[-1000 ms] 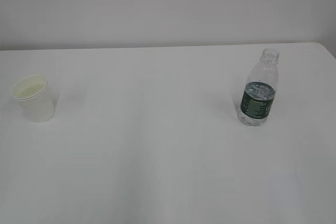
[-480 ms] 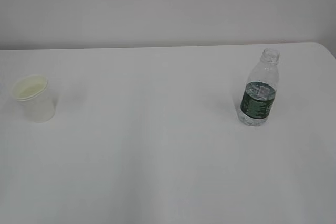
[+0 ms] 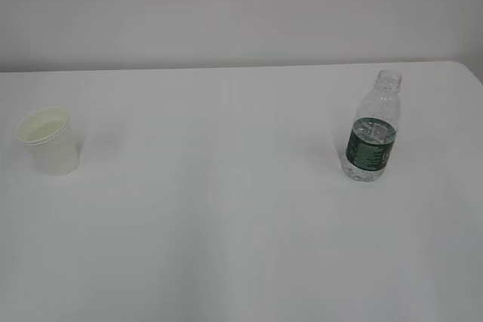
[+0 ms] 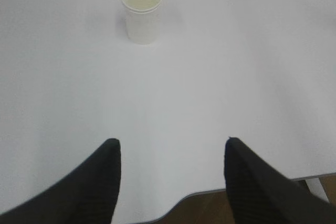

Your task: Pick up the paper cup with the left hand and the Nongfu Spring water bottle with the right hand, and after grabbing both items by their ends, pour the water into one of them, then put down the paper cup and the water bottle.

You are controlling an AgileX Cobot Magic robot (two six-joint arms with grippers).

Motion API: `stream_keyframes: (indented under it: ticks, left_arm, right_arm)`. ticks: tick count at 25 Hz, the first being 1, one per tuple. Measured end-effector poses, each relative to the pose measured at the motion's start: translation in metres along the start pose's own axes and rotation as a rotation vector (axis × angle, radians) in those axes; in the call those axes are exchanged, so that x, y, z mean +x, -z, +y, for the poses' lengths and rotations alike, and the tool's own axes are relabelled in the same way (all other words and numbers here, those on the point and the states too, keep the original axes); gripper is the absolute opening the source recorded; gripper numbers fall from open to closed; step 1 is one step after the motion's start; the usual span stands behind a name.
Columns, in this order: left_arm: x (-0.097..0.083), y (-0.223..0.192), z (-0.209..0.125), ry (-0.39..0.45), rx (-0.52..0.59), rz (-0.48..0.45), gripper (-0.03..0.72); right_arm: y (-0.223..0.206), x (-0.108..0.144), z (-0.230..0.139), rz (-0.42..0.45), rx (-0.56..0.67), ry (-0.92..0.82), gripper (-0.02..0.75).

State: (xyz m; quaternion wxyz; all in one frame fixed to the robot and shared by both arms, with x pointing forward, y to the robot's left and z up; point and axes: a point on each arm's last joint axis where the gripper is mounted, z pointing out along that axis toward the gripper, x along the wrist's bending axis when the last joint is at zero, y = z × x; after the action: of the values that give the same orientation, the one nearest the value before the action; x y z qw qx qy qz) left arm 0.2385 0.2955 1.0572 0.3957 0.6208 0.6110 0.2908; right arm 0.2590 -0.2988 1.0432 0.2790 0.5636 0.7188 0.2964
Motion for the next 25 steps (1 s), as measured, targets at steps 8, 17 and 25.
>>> stream_keyframes:
  ticks: [8, 17, 25]
  left_arm:
    - [0.0, 0.0, 0.0, 0.0, 0.0, 0.0, 0.442]
    - [0.0, 0.0, 0.0, 0.011, -0.003, 0.017, 0.442]
    - [-0.001, 0.006, -0.004, 0.045, -0.064, 0.081, 0.442]
  right_arm:
    - [0.0, 0.0, 0.0, -0.003, 0.0, 0.001, 0.591]
    - [0.004, 0.0, -0.003, -0.004, -0.033, 0.0, 0.591]
    - [0.018, -0.001, -0.014, -0.014, -0.149, -0.005, 0.591]
